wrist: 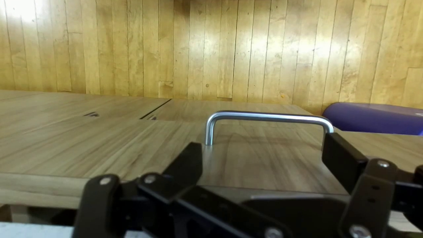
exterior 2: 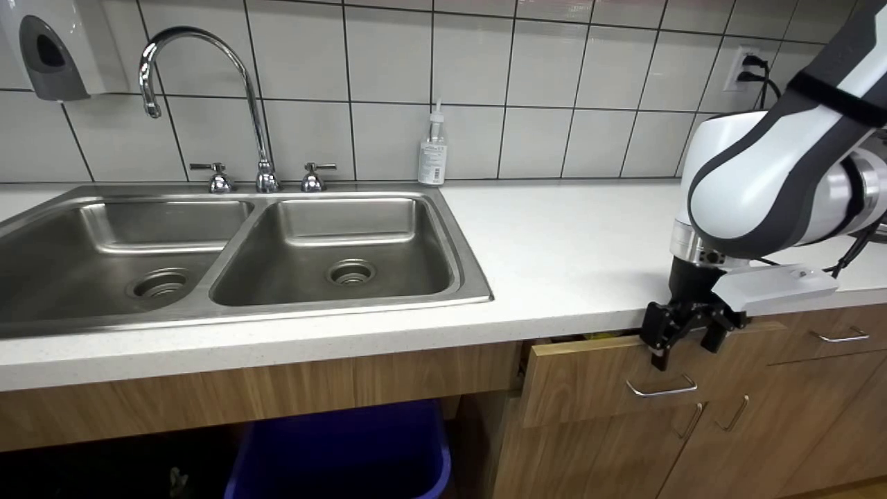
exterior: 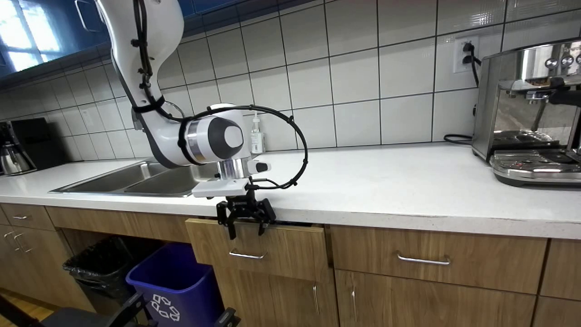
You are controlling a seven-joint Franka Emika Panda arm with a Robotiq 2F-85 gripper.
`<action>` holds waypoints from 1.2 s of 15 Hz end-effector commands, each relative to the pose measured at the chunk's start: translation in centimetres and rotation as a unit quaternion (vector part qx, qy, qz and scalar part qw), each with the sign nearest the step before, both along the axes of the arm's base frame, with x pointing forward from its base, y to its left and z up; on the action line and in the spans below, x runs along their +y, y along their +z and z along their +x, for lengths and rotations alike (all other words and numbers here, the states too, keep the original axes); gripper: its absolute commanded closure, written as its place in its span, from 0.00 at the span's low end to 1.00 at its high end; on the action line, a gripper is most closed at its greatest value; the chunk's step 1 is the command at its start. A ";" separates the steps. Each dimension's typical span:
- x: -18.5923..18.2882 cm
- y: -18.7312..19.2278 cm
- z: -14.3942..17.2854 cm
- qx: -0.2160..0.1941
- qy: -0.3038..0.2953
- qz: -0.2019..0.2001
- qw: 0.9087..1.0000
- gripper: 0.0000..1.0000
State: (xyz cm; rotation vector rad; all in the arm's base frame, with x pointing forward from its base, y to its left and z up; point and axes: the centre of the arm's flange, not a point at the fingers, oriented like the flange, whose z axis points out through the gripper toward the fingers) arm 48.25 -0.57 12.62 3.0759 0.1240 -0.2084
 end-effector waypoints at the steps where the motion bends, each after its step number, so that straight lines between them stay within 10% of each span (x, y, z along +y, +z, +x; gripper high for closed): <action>1: -0.1 -0.4 2.7 -0.008 -0.002 0.000 1.000 0.00; 18: 1.4 2.6 1.1 -0.005 0.017 0.026 1.000 0.00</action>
